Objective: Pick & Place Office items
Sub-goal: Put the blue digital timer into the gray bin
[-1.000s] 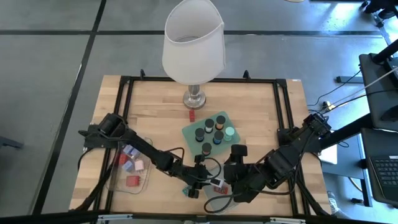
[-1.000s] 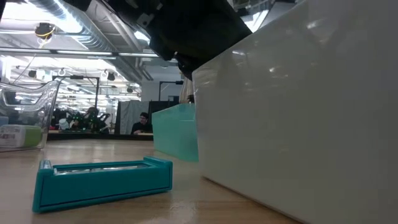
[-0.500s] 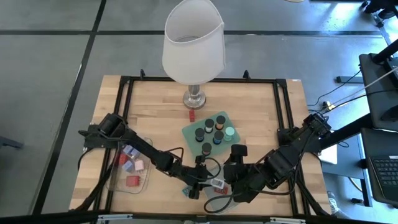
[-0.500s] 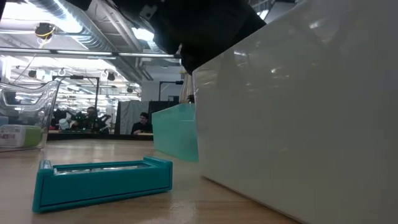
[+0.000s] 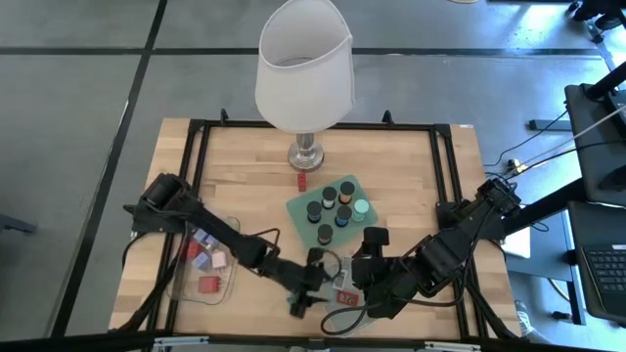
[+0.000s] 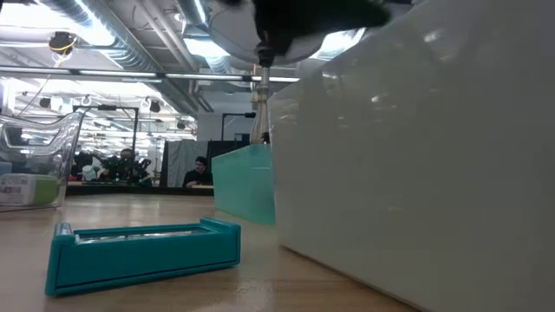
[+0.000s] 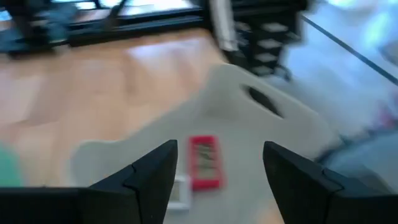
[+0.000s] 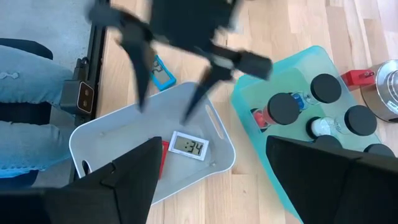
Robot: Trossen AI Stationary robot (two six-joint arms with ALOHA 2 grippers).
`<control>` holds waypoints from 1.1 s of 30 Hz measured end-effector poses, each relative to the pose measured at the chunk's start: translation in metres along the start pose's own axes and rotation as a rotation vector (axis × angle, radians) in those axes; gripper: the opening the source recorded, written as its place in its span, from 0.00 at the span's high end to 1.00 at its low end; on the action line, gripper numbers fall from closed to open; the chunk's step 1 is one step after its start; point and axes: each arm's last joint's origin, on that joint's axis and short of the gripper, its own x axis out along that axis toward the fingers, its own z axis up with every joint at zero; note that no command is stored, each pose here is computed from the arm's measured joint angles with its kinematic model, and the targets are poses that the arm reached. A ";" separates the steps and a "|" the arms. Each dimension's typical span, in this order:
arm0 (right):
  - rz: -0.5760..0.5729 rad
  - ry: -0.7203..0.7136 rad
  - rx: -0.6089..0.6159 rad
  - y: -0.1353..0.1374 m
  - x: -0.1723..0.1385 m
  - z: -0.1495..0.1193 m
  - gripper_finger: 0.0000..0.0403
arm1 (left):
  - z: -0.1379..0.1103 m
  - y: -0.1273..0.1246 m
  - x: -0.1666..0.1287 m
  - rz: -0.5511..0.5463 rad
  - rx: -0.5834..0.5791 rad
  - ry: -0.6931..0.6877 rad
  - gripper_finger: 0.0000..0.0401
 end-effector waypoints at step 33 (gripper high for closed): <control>-0.030 -0.022 0.009 -0.003 0.001 0.002 0.28 | -0.033 -0.032 -0.030 0.324 -0.510 0.229 0.41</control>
